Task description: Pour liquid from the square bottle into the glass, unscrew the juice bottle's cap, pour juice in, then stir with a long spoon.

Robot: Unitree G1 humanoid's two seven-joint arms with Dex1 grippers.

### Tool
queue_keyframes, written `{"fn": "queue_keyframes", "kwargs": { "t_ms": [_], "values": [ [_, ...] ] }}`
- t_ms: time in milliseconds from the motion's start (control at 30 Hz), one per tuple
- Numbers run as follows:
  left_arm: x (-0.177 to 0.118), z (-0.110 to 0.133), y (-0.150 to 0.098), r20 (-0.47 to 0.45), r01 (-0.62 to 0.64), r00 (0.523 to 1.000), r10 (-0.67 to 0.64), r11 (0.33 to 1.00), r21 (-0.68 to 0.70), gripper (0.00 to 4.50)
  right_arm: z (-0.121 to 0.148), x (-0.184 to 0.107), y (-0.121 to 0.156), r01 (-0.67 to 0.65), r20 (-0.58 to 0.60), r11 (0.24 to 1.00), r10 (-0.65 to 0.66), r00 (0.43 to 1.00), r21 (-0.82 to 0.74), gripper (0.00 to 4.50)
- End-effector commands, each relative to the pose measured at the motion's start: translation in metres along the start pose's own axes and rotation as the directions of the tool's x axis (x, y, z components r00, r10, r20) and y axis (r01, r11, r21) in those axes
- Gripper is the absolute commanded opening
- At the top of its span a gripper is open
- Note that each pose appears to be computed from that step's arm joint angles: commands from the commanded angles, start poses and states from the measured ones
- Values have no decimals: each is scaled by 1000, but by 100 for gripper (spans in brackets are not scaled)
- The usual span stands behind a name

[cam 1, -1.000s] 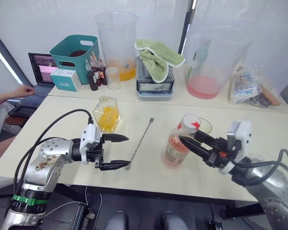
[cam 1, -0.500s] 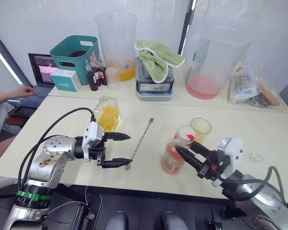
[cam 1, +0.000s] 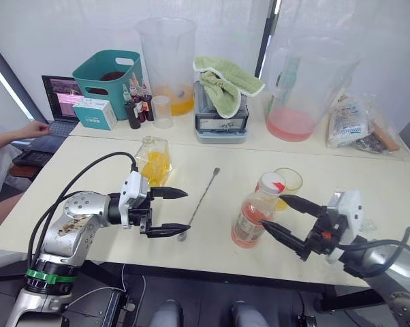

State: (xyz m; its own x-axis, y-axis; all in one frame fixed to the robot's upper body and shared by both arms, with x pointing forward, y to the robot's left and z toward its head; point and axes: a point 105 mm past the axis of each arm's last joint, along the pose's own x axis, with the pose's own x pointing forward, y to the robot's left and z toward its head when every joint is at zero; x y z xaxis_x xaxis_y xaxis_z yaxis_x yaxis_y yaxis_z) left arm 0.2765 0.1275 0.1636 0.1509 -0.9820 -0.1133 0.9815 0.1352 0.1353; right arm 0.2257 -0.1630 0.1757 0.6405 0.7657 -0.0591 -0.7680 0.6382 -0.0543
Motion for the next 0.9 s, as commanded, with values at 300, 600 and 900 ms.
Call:
{"fn": "queue_keyframes", "kwargs": {
  "t_ms": [300, 600, 900],
  "values": [
    [41, 59, 15, 97, 138, 986, -134, 989, -46, 450, 37, -35, -48, -35, -40, 999, 34, 999, -25, 447],
    [97, 78, 4, 112, 345, 934, -338, 938, -46, 450, 37, -42, -59, -95, -84, 995, 92, 992, -26, 447],
    [126, 72, -6, 116, 392, 914, -388, 920, -12, 450, 30, -41, -54, -86, -111, 996, 82, 990, -35, 447]
  ]
}}
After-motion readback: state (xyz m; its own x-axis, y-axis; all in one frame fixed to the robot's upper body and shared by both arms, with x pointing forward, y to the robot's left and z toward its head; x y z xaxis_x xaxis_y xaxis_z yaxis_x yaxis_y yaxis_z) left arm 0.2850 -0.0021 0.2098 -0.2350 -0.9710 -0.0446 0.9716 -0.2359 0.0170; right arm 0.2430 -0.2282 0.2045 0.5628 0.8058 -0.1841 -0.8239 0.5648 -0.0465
